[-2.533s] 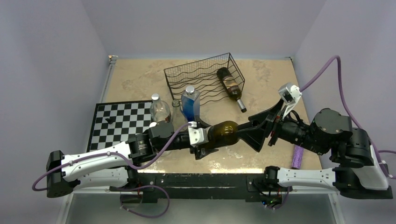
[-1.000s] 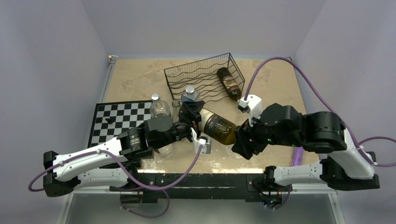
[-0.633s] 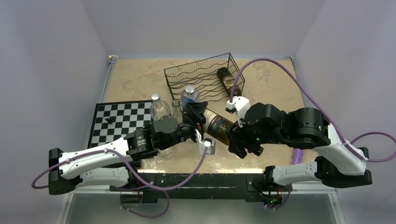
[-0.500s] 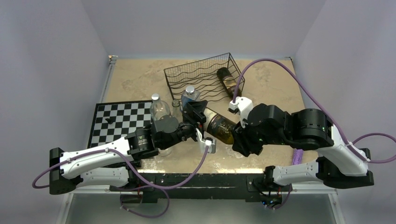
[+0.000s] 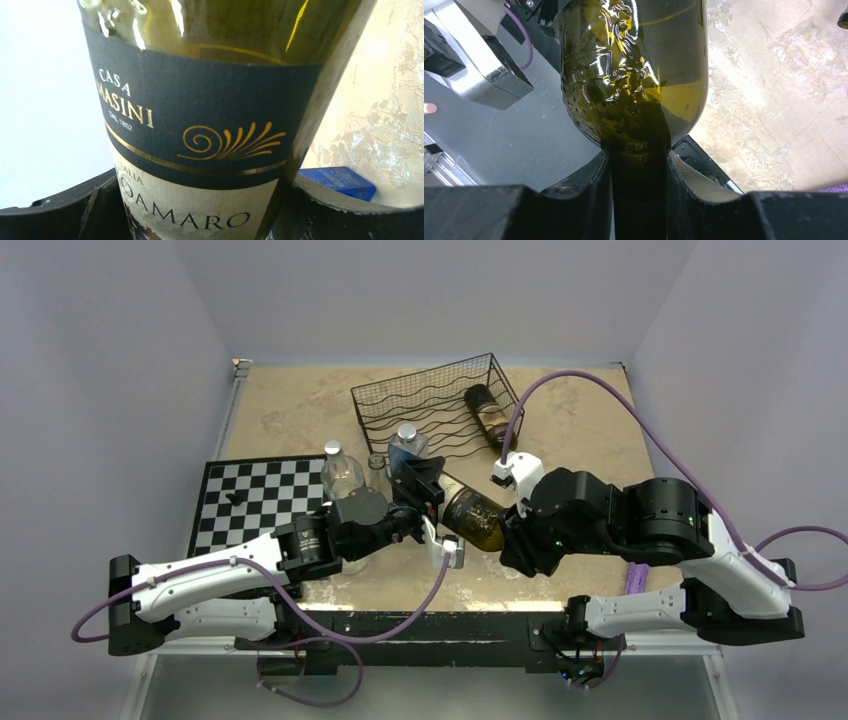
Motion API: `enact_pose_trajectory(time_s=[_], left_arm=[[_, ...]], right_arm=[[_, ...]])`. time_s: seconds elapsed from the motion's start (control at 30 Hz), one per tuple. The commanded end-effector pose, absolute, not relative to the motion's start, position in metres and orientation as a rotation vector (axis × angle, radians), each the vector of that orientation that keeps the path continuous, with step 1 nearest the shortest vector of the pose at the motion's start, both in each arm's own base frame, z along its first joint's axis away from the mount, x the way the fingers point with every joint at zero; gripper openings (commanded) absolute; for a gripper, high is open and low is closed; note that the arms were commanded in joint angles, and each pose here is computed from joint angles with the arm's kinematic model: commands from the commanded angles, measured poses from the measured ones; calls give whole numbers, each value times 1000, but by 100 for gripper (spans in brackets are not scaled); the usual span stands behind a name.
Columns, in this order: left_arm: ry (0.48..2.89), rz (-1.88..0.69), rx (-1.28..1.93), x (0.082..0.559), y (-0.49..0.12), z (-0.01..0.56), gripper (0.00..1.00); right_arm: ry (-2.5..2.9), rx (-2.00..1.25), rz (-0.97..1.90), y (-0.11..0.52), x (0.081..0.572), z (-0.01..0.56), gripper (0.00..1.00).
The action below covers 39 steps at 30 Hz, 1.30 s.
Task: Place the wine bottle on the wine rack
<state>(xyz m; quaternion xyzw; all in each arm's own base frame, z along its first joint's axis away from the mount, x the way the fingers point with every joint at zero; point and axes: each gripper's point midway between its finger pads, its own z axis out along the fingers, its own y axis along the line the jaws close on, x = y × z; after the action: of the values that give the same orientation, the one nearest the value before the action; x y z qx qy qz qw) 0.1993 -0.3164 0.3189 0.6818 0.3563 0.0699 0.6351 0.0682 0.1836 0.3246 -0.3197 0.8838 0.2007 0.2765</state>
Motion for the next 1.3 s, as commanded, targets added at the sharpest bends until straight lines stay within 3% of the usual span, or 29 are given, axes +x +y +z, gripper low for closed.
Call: enact_pose_trajectory(time_s=[0.0, 0.03, 0.07, 0.13, 0.17, 0.3, 0.33, 0.37, 0.83, 1.27], left_arm=[[766, 39, 1236, 193, -312, 406, 0], [770, 30, 1234, 193, -311, 406, 3], [770, 16, 1236, 191, -311, 405, 15], [752, -17, 1242, 185, -312, 405, 48], [748, -30, 1243, 183, -312, 405, 57], [747, -62, 1246, 179, -313, 403, 83], [750, -60, 1251, 180, -313, 402, 95], [756, -58, 1260, 180, -315, 399, 99], [815, -61, 1309, 184, -320, 374, 99], [875, -578, 905, 131, -261, 456, 99]], right_arm=[[2345, -772, 531, 185, 78, 327, 0], [2334, -763, 534, 184, 79, 329, 0], [2321, -752, 534, 184, 81, 331, 0], [2304, -727, 543, 183, 84, 335, 0], [2298, -720, 546, 182, 84, 336, 0], [2265, -680, 547, 177, 89, 343, 0], [2256, -667, 549, 175, 90, 346, 0], [2249, -655, 549, 172, 91, 348, 0], [2154, -382, 480, 122, 111, 368, 0], [2178, -313, 384, 155, 133, 298, 0]])
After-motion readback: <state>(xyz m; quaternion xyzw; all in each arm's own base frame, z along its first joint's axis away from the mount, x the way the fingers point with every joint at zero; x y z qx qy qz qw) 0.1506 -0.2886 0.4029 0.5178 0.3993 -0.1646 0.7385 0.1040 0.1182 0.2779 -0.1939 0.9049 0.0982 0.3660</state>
